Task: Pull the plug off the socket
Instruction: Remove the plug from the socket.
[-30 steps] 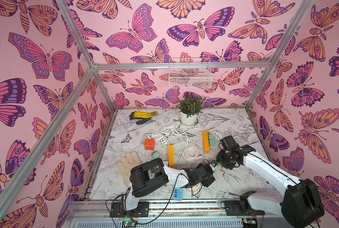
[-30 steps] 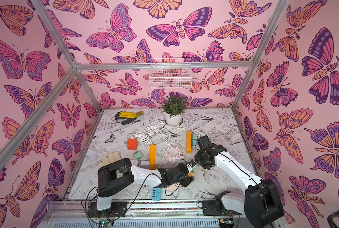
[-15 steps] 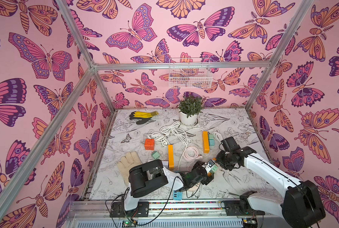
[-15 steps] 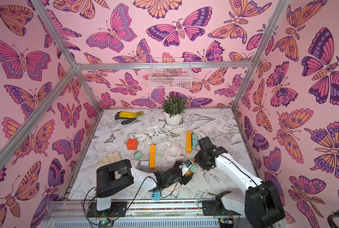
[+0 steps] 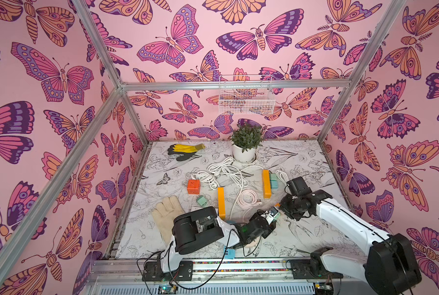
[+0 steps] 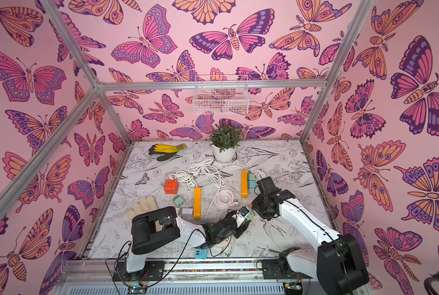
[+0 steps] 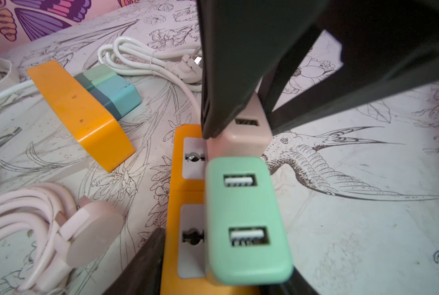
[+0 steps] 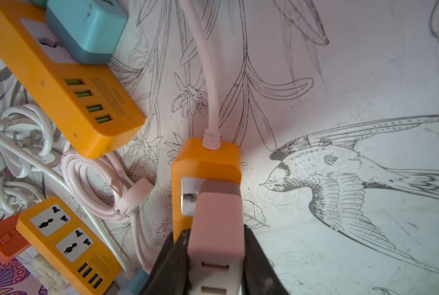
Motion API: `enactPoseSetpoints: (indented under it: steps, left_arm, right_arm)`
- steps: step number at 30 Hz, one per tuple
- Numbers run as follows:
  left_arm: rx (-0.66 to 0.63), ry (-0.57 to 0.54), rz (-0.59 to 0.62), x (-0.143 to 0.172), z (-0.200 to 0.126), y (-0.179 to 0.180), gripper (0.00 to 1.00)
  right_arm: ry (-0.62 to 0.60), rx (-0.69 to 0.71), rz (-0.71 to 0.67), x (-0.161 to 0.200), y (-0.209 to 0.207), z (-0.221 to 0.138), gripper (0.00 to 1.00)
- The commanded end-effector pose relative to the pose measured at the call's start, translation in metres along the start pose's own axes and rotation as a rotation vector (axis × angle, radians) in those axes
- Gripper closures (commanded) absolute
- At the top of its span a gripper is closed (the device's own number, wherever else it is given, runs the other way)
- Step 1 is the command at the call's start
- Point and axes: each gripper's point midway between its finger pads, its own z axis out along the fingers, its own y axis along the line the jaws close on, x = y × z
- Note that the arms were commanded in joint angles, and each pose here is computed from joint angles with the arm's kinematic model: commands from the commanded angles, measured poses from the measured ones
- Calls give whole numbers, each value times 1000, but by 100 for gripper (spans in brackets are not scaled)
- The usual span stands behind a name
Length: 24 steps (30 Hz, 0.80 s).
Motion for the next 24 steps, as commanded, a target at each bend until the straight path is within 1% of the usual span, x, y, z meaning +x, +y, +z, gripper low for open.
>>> enactPoseSetpoints:
  steps: [1, 5, 11, 13, 15, 16, 18, 21, 24]
  left_arm:
    - [4, 169, 54, 56, 5, 3, 50]
    - [17, 210, 58, 67, 8, 3, 51]
    - [43, 255, 32, 85, 14, 2, 51]
    - [51, 268, 26, 90, 16, 1, 51]
    - [56, 277, 22, 94, 15, 1, 51]
    - [57, 282, 21, 96, 14, 2, 51]
    - [62, 289, 17, 99, 13, 2, 51]
    - [69, 291, 15, 101, 14, 2, 51]
    - [85, 292, 14, 101, 18, -1, 51]
  right_arm:
    - [50, -61, 11, 8, 16, -11, 79]
    - [59, -123, 61, 9, 29, -21, 79]
    - [36, -164, 148, 10, 32, -28, 79]
    - [12, -141, 146, 6, 27, -28, 79]
    - [-75, -74, 141, -11, 11, -31, 79]
    - [-79, -61, 147, -15, 5, -29, 79]
    - [-45, -53, 174, -19, -5, -21, 79]
    - [55, -90, 201, -5, -2, -9, 79]
    - [60, -142, 204, 8, 14, -6, 79]
